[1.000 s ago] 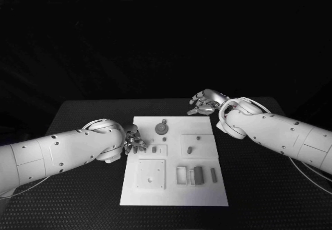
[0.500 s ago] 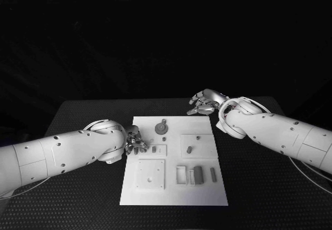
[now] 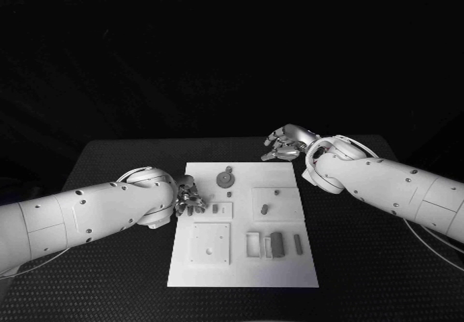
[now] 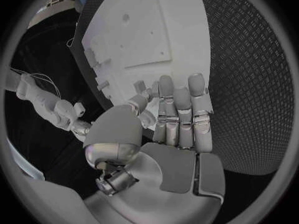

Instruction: Assemble the parts on the task board

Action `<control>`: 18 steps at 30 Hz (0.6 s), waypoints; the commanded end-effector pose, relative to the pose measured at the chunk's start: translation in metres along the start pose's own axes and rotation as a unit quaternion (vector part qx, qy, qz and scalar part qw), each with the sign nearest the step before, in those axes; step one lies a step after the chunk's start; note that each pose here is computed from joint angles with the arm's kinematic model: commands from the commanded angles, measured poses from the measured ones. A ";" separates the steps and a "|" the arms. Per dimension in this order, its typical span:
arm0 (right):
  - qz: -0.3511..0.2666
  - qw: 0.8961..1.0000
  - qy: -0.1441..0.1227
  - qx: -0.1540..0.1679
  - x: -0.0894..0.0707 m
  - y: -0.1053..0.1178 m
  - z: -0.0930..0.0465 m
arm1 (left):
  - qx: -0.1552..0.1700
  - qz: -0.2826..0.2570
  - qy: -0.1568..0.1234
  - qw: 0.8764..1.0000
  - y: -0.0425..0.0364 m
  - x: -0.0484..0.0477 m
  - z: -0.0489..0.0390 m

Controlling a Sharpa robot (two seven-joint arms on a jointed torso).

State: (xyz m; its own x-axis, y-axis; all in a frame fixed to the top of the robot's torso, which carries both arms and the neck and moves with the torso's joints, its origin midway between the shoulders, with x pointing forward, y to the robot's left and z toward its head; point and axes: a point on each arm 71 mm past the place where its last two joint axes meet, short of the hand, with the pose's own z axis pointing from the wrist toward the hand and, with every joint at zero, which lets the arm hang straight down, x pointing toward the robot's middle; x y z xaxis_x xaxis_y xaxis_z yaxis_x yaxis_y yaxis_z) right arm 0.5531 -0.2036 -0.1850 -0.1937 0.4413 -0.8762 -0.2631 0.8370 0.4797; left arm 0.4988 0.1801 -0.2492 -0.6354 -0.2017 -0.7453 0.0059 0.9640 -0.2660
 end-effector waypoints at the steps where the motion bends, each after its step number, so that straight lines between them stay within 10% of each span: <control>1: 0.000 1.000 0.006 -0.002 0.001 0.000 0.000 | -0.003 0.013 0.012 1.000 0.0012 0.0038 0.0006; 18: 0.000 1.000 0.006 -0.002 0.001 0.000 0.000 | -0.009 0.019 0.011 1.000 0.0036 0.0026 0.0016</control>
State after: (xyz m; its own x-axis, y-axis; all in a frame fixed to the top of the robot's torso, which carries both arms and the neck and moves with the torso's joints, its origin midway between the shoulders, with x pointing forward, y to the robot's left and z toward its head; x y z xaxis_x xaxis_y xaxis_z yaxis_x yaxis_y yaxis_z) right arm 0.5531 -0.2040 -0.1852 -0.1949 0.4410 -0.8761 -0.2622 0.8373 0.4798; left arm 0.4998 0.1815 -0.2491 -0.6385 -0.1868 -0.7466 0.0127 0.9674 -0.2528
